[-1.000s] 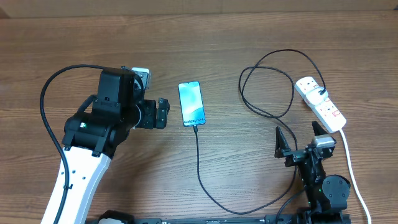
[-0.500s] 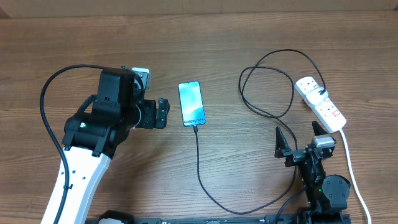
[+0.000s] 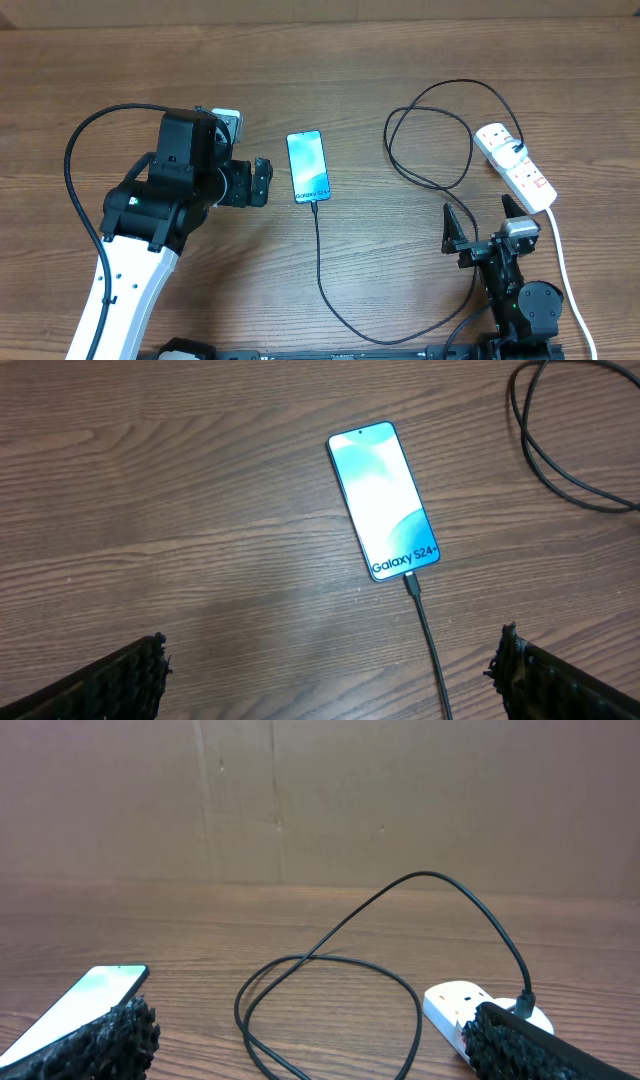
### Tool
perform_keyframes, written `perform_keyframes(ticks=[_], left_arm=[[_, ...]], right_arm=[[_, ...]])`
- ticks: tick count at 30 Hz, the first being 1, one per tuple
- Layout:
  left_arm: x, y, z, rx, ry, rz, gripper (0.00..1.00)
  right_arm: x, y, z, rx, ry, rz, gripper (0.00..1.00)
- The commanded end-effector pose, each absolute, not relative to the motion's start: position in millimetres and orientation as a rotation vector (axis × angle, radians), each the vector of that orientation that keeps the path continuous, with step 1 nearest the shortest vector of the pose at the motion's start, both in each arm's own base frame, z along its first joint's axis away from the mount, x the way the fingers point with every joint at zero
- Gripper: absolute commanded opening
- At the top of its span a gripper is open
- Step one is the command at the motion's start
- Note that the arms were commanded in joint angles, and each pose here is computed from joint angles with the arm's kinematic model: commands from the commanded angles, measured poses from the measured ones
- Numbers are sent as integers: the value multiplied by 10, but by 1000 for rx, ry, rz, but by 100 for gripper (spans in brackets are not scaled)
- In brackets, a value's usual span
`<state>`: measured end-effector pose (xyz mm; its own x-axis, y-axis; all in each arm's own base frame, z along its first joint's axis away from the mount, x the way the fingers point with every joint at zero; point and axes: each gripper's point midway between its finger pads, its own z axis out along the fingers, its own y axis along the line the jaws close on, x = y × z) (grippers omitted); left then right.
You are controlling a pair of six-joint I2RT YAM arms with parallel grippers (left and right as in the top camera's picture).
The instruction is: Plug charger to phone and switch on socket
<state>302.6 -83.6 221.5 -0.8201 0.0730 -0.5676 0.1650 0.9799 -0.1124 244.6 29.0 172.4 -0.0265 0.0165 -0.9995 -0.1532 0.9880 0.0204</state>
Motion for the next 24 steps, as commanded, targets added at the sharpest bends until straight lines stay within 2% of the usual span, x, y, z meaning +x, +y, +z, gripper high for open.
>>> perform_keyframes(ticks=[1,16,24], left_arm=[[3010,-865,2191,199,2542,-208,100],[2901,-528,2190,45,2506,-254,100],[2716,-477,2019,44,2380,-252,100]], right_arm=[[2443,302,1713,-111,1585,140,100],[2443,302,1713,-111,1585,140,100],[2443,302,1713,-111,1585,140,100]])
